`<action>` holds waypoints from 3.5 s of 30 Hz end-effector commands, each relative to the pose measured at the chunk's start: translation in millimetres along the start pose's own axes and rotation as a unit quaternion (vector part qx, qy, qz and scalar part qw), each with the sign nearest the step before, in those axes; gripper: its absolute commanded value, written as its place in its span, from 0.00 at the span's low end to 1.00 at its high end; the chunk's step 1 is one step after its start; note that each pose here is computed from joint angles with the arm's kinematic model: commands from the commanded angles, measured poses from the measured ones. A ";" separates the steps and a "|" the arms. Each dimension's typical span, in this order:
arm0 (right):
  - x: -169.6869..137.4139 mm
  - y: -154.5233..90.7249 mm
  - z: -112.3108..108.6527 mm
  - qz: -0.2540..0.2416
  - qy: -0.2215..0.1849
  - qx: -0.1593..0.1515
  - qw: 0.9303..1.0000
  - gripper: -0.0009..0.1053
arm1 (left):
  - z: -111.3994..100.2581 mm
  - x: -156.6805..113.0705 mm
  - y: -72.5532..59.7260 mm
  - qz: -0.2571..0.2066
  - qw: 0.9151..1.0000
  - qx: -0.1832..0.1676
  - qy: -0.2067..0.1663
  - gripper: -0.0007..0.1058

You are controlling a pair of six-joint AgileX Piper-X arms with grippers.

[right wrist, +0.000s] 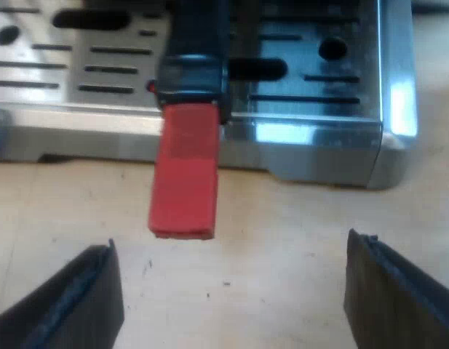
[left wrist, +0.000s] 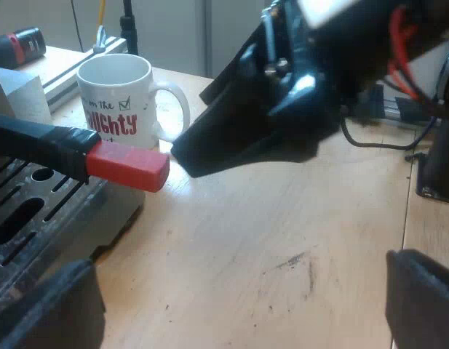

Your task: Grind coffee beans and then tamp

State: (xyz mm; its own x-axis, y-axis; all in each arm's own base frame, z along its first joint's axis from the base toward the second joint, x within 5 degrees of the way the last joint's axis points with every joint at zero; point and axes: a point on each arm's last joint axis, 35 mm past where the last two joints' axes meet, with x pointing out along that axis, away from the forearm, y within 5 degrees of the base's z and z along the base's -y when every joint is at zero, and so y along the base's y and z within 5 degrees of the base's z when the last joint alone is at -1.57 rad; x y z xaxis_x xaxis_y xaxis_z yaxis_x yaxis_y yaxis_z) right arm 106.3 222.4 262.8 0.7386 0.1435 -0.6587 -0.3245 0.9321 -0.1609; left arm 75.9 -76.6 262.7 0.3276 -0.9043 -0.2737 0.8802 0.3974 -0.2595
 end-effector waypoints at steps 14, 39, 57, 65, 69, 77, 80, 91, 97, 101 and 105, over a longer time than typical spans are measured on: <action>23.8 -12.5 23.1 0.052 0.009 -0.035 0.998 0.63 | 2.3 -1.0 -1.3 0.003 1.000 0.006 -0.006 0.77; 80.5 -7.1 5.9 0.060 0.018 -0.026 0.998 0.63 | 2.3 -1.0 -1.3 0.003 1.000 0.006 -0.006 0.77; 80.4 -5.9 12.1 0.054 -0.013 -0.044 0.997 0.59 | 2.3 -1.0 -1.3 0.003 1.000 0.006 -0.006 0.77; 80.4 -5.9 10.1 0.062 -0.002 -0.049 0.997 0.08 | 2.3 -1.0 -1.3 0.003 1.000 0.006 -0.006 0.77; 80.0 -4.6 9.6 0.075 0.001 -0.050 0.996 0.01 | 2.3 -1.0 -1.3 0.003 1.000 0.006 -0.006 0.77; 63.9 2.1 10.0 0.081 -0.019 -0.060 0.995 0.01 | 2.1 -1.0 -1.3 0.003 1.000 0.005 -0.006 0.77; 55.7 4.6 7.3 0.071 -0.023 -0.068 0.995 0.01 | 2.1 -1.0 -1.3 0.003 1.000 0.005 -0.006 0.77; 25.4 9.9 -8.5 0.027 -0.026 -0.093 0.995 0.01 | 2.1 -1.0 -1.3 0.003 1.000 0.005 -0.006 0.77; 8.5 9.7 -15.7 0.023 -0.027 -0.097 0.995 0.01 | 5.9 -5.3 -4.3 0.007 1.000 -0.005 0.010 0.77; -6.5 9.1 -20.5 0.032 -0.031 -0.110 0.993 0.01 | 16.2 -15.3 -10.8 0.020 0.999 -0.005 0.027 0.77; -18.0 8.7 -23.9 0.043 -0.036 -0.124 0.991 0.01 | 23.2 -27.2 -17.7 0.042 0.998 0.019 0.033 0.77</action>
State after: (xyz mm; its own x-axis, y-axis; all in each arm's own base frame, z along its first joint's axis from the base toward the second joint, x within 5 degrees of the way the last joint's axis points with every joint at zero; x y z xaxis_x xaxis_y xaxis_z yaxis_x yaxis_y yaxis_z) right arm 73.0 219.4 248.8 0.6987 0.2594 -0.6667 -0.5584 0.7803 -0.2816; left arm 61.9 -64.1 293.2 0.3728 -0.8576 -0.3543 0.8596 0.4630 -0.2163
